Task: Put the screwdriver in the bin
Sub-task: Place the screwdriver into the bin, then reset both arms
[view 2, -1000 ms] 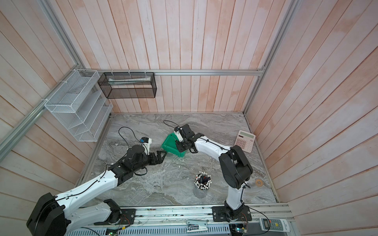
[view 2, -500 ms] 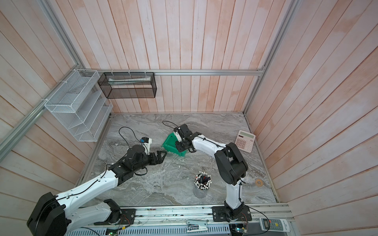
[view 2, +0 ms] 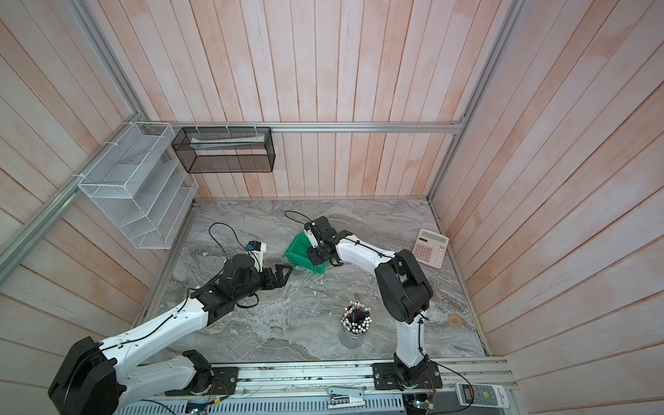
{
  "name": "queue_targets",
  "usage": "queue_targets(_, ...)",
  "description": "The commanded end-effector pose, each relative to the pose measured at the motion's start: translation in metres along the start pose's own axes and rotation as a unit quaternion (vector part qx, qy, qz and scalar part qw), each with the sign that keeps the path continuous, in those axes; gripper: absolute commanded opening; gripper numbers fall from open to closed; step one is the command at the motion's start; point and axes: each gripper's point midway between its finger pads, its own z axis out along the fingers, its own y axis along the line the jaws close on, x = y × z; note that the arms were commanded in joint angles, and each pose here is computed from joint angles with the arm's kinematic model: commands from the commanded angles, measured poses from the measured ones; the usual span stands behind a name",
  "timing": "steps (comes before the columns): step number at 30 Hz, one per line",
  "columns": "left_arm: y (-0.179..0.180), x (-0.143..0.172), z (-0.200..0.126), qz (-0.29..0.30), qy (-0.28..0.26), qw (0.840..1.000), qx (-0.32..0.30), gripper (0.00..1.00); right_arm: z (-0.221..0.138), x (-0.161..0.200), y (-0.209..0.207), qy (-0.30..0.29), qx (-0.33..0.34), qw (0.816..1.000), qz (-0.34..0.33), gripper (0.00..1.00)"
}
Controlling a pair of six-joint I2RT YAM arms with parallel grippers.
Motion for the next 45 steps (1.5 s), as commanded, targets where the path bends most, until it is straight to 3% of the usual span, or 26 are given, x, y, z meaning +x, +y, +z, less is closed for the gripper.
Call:
queue_targets(1, -0.007, -0.016, 0.0, 0.007, -0.018, 1.0, 0.003, 1.0, -0.003, -0.008, 0.001, -0.007, 0.004, 1.0, -0.001, 0.44)
queue_targets(6, -0.006, -0.018, 0.0, 0.007, -0.02, 1.0, 0.002, 1.0, -0.011, -0.016, 0.003, -0.021, 0.0, 1.0, -0.001, 0.46)
queue_targets(15, 0.002, -0.029, -0.008, 0.007, -0.035, 0.999, -0.011, 1.0, -0.046, -0.039, -0.001, -0.08, 0.004, 0.997, 0.012, 0.59)
queue_targets(21, 0.022, -0.068, -0.027, -0.002, -0.086, 0.996, -0.038, 1.0, -0.105, -0.069, -0.021, -0.191, 0.005, 0.98, 0.053, 0.95)
queue_targets(23, 0.029, -0.087, -0.036, -0.004, -0.115, 0.992, -0.05, 1.0, -0.126, -0.072, -0.045, -0.236, 0.016, 0.967, 0.091, 0.99)
queue_targets(26, 0.044, -0.116, -0.052, 0.0, -0.173, 0.981, -0.09, 1.0, -0.17, -0.069, -0.102, -0.316, 0.035, 0.931, 0.18, 0.99)
queue_targets(29, 0.069, -0.14, -0.073, -0.004, -0.235, 0.958, -0.162, 1.0, -0.212, -0.047, -0.156, -0.385, 0.095, 0.883, 0.25, 0.98)
queue_targets(34, 0.127, -0.161, -0.112, 0.005, -0.336, 0.891, -0.304, 1.0, -0.245, 0.015, -0.224, -0.417, 0.277, 0.803, 0.323, 0.98)
queue_targets(38, 0.185, -0.146, -0.129, 0.011, -0.37, 0.833, -0.41, 1.0, -0.247, 0.079, -0.262, -0.391, 0.416, 0.734, 0.367, 0.99)
queue_targets(42, 0.235, -0.124, -0.13, 0.004, -0.356, 0.808, -0.469, 1.0, -0.239, 0.12, -0.275, -0.365, 0.486, 0.702, 0.372, 0.99)
queue_targets(45, 0.261, -0.111, -0.121, -0.008, -0.337, 0.809, -0.482, 1.0, -0.235, 0.135, -0.278, -0.373, 0.511, 0.688, 0.356, 0.99)
